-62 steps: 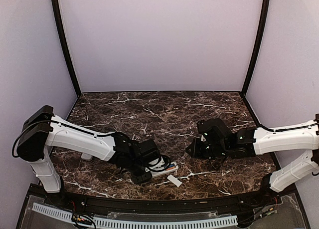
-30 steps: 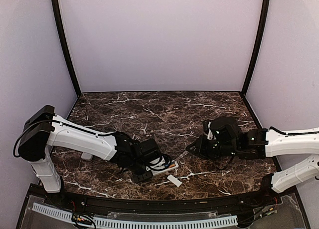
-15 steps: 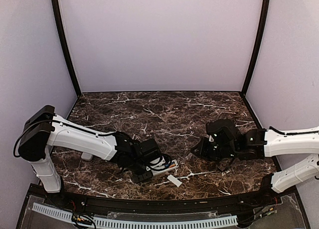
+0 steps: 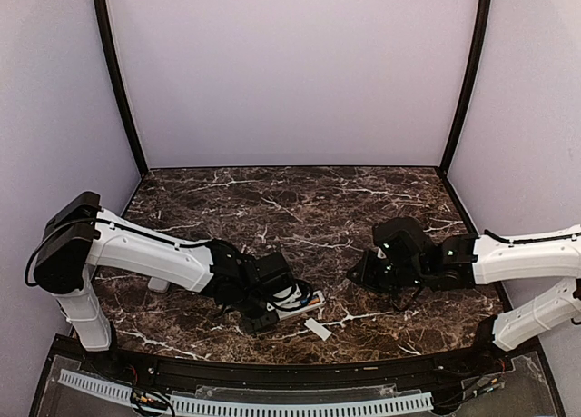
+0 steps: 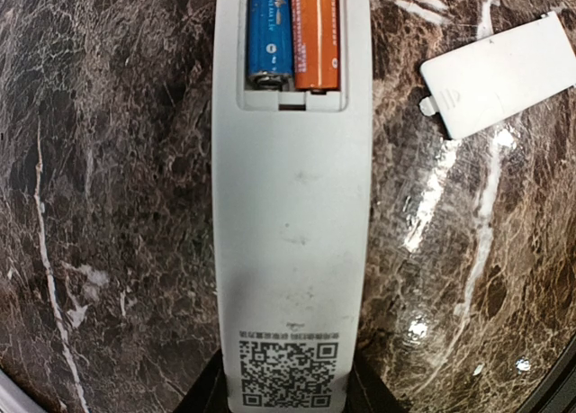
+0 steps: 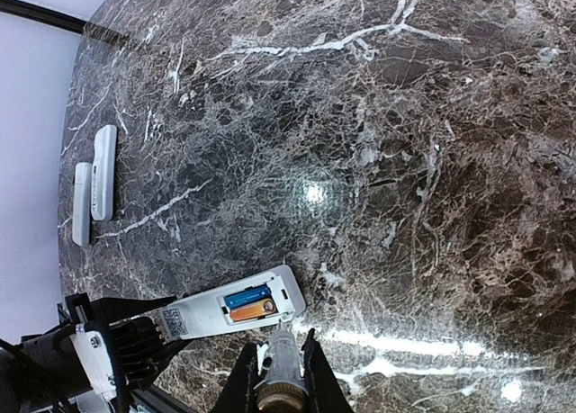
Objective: Unload the batteries from the remote control
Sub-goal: Remove the battery from the remote control without the battery cover.
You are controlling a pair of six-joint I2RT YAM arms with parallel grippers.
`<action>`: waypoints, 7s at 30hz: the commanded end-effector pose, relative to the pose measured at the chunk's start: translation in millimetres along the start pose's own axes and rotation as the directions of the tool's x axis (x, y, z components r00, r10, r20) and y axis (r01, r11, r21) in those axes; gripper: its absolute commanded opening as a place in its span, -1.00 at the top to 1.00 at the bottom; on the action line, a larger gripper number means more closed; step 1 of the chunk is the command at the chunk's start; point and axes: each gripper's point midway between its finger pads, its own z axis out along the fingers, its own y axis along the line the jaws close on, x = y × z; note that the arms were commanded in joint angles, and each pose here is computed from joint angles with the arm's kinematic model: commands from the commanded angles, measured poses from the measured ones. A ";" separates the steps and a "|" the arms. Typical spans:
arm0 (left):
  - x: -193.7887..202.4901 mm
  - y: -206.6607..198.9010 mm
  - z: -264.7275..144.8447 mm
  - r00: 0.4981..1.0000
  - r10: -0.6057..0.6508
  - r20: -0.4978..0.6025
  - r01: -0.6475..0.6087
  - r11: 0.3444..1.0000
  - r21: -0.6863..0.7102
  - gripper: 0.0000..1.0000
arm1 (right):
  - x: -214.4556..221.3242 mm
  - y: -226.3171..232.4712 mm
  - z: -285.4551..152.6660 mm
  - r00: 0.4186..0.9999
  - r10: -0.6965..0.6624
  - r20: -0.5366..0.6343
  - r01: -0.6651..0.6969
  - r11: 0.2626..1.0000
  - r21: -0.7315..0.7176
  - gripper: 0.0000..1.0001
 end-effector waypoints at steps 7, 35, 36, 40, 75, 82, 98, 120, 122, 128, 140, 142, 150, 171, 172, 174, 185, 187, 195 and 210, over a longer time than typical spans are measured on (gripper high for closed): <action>11.9 4.4 12.3 0.998 -0.002 -0.057 0.001 1.000 -0.020 0.62 | -10.5 4.2 4.9 1.000 0.004 0.031 -0.003 1.000 -0.022 1.00; 12.4 5.9 12.5 0.998 -0.001 -0.062 -0.001 1.000 -0.029 0.62 | 9.5 37.8 11.1 0.994 0.065 -0.091 -0.080 0.980 -0.181 1.00; 12.5 6.2 12.5 0.998 -0.001 -0.063 -0.001 1.000 -0.030 0.62 | 10.9 39.7 9.1 0.993 0.065 -0.096 -0.082 0.979 -0.187 1.00; 13.2 7.2 12.8 0.998 0.000 -0.066 -0.002 0.999 -0.037 0.62 | 15.7 43.6 2.0 0.991 0.065 -0.113 -0.086 0.978 -0.191 1.00; 15.4 11.0 15.5 0.996 0.003 -0.086 -0.008 0.998 -0.061 0.63 | 34.0 62.3 -27.3 0.985 0.059 -0.160 -0.099 0.963 -0.249 1.00; 15.0 12.2 15.3 0.996 0.003 -0.088 -0.009 0.998 -0.067 0.63 | 38.5 48.3 -27.3 0.984 0.073 -0.165 -0.107 0.972 -0.211 1.00; 15.3 10.5 15.7 0.996 0.003 -0.089 -0.008 0.998 -0.058 0.64 | 7.5 27.8 -28.1 0.999 0.017 -0.038 -0.020 0.995 -0.095 1.00; 16.0 9.3 16.8 0.996 0.004 -0.092 -0.009 0.999 -0.054 0.63 | -10.9 6.5 -5.7 0.999 -0.014 -0.047 0.011 0.998 -0.069 1.00; 16.2 9.1 16.7 0.996 0.005 -0.093 -0.010 0.999 -0.054 0.63 | -10.9 7.6 -4.3 0.999 -0.020 -0.048 0.016 0.997 -0.069 1.00; 15.7 9.3 16.5 0.996 0.005 -0.092 -0.010 0.998 -0.055 0.64 | -9.3 7.0 3.0 0.998 -0.030 -0.062 0.027 0.998 -0.055 1.00; 16.2 9.1 17.2 0.995 0.005 -0.095 -0.010 0.998 -0.054 0.64 | -4.4 2.9 8.6 0.996 -0.025 -0.082 0.022 0.999 -0.043 1.00; 16.5 9.0 17.0 0.995 0.006 -0.096 -0.011 0.999 -0.053 0.64 | -2.0 4.3 8.9 0.995 -0.023 -0.092 0.019 0.998 -0.053 1.00; 15.6 9.3 16.7 0.996 0.006 -0.094 -0.011 0.998 -0.055 0.64 | 0.5 3.3 10.3 0.994 -0.019 -0.104 0.013 0.999 -0.053 1.00; 17.3 8.7 18.2 0.995 0.007 -0.103 -0.012 0.999 -0.052 0.64 | 4.2 74.6 -19.0 0.980 0.001 -0.197 -0.068 0.940 -0.335 1.00; 17.3 8.7 18.3 0.995 0.007 -0.104 -0.013 0.999 -0.053 0.65 | 3.3 78.2 -21.9 0.981 0.000 -0.196 -0.069 0.936 -0.346 1.00; 17.5 8.7 18.4 0.994 0.007 -0.105 -0.013 0.999 -0.053 0.65 | 2.7 85.0 -26.5 0.981 -0.006 -0.196 -0.067 0.929 -0.365 1.00; 18.0 8.8 18.8 0.994 0.008 -0.108 -0.014 0.998 -0.053 0.65 | 0.8 82.5 -27.9 0.985 -0.006 -0.173 -0.052 0.942 -0.331 1.00; 18.0 8.8 18.9 0.994 0.008 -0.108 -0.014 0.998 -0.054 0.65 | -0.9 77.0 -28.6 0.987 -0.002 -0.160 -0.048 0.951 -0.307 1.00; 18.0 8.5 18.9 0.994 0.008 -0.108 -0.013 0.999 -0.052 0.65 | -4.6 36.8 -27.0 0.995 0.020 -0.098 -0.034 0.989 -0.146 1.00; 18.4 8.3 19.7 0.994 0.008 -0.111 -0.014 0.999 -0.051 0.65 | 3.4 9.0 -6.3 0.994 0.001 -0.106 -0.003 1.000 -0.019 1.00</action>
